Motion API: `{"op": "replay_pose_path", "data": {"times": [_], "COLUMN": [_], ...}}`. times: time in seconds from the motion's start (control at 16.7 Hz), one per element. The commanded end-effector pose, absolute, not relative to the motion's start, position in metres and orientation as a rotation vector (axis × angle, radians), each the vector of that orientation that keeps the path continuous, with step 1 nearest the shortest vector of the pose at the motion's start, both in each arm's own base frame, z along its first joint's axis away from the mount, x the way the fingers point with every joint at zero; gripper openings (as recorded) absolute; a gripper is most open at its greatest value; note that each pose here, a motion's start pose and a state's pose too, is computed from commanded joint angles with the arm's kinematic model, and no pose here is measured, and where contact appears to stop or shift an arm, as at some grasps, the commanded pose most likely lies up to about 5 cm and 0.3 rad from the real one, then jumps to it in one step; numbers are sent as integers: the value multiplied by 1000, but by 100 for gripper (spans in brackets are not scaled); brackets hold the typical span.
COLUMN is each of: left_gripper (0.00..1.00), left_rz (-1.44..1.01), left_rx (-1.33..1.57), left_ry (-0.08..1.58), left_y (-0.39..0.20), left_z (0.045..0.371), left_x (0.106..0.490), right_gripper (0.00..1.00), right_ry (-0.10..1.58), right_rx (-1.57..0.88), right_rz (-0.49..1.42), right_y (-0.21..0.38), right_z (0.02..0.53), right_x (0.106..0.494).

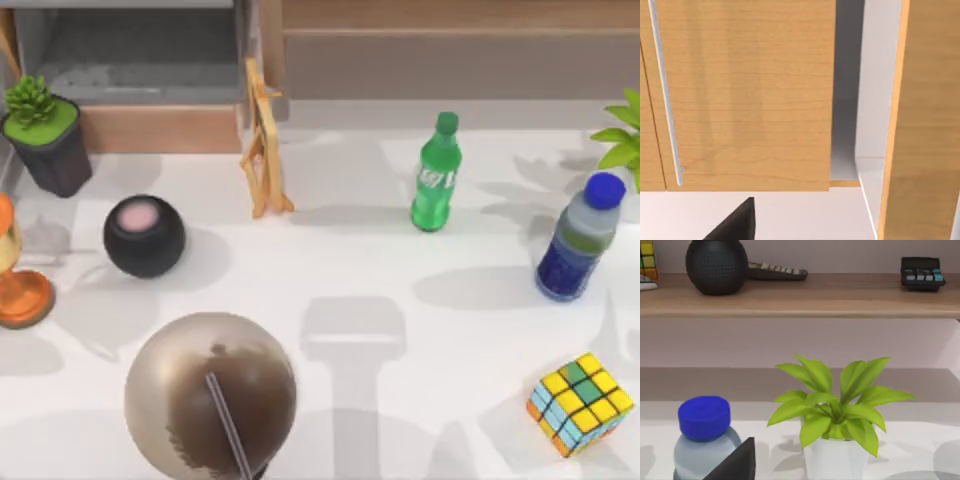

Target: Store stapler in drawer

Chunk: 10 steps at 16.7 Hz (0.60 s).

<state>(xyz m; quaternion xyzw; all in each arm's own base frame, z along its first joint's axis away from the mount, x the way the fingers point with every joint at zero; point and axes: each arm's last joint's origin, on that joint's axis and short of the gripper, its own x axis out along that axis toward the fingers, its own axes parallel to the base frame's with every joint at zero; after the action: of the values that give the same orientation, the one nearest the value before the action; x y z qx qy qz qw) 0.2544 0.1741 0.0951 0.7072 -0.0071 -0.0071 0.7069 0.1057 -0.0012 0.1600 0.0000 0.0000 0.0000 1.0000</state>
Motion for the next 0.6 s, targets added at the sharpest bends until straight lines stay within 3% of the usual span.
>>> {"op": "replay_pose_path", "data": {"times": [0.18,0.6], "left_gripper": [100,47], "left_rz": [-16,-16], "left_rx": [1571,1571], "left_ry": [-16,-16], "left_y": [174,174], "left_z": [95,95], "left_x": [254,254], "right_gripper": [100,100], "right_ry": [0,0], "right_rx": [0,0], "right_rz": [0,0], "right_y": [-1,-1], "right_z": [160,160], "right_x": [106,106]}}
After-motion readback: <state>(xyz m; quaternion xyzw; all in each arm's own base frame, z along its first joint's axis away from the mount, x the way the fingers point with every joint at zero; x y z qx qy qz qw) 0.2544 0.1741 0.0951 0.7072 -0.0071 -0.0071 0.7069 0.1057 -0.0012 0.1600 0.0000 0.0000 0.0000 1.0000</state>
